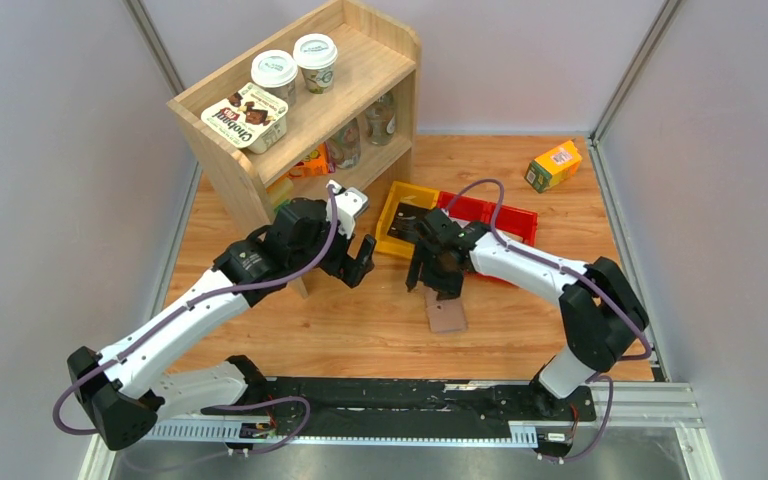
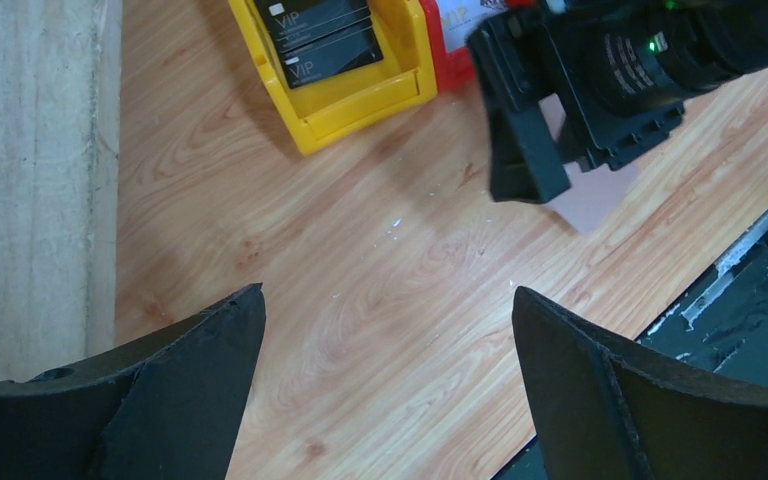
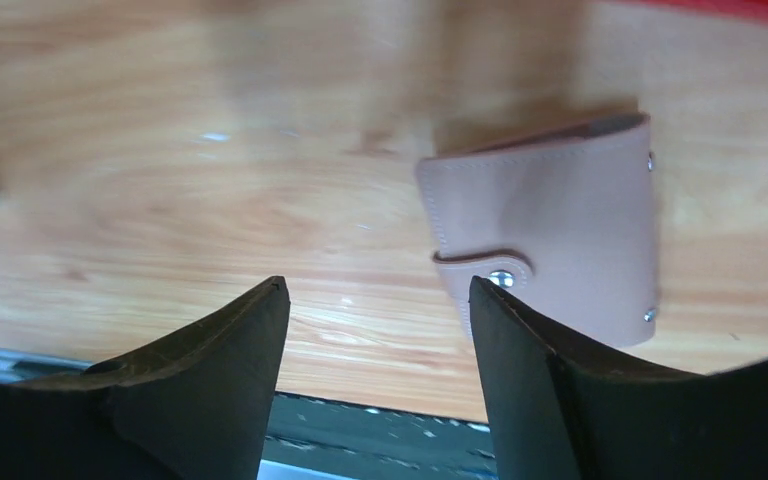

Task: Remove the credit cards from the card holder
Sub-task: Move the card holder to the center of the board, then move the storage box to the center of the board, then open the card holder at the center of the board.

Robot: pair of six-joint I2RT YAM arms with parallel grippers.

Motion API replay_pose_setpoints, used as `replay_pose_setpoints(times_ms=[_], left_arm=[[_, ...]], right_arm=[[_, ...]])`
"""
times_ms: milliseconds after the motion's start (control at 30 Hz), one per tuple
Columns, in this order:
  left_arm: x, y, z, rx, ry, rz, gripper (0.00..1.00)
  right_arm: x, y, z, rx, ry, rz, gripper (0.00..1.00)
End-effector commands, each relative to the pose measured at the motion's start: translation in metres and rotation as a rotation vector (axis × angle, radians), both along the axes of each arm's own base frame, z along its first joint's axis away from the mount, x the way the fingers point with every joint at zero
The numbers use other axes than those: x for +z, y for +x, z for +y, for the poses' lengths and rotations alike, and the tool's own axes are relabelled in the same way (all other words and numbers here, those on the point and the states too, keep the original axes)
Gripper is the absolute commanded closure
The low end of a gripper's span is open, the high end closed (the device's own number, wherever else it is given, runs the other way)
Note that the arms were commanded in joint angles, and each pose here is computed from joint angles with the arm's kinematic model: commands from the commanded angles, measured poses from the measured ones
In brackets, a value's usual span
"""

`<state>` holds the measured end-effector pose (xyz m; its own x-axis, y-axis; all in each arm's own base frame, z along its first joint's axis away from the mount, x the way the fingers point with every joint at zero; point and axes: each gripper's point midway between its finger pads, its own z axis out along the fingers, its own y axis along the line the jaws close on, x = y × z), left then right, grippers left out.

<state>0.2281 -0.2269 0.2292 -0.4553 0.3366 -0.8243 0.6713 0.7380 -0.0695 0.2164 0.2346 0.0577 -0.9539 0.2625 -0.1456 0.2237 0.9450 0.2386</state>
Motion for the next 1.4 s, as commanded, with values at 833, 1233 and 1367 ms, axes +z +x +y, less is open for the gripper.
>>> replay_pose_setpoints(times_ms=[833, 1233, 1367], left_arm=[[-0.028, -0.015, -0.067, 0.117, -0.179, 0.196, 0.0], [-0.093, -0.023, -0.093, 0.392, -0.116, 0.358, 0.0], [-0.105, -0.03, -0.086, 0.481, -0.111, 0.388, 0.0]], right_arm=[[0.028, 0.099, -0.079, 0.074, 0.121, -0.366, 0.26], [0.006, 0.006, -0.059, 0.164, 0.339, -0.335, 0.28], [-0.005, -0.009, -0.057, 0.188, 0.326, -0.302, 0.3]])
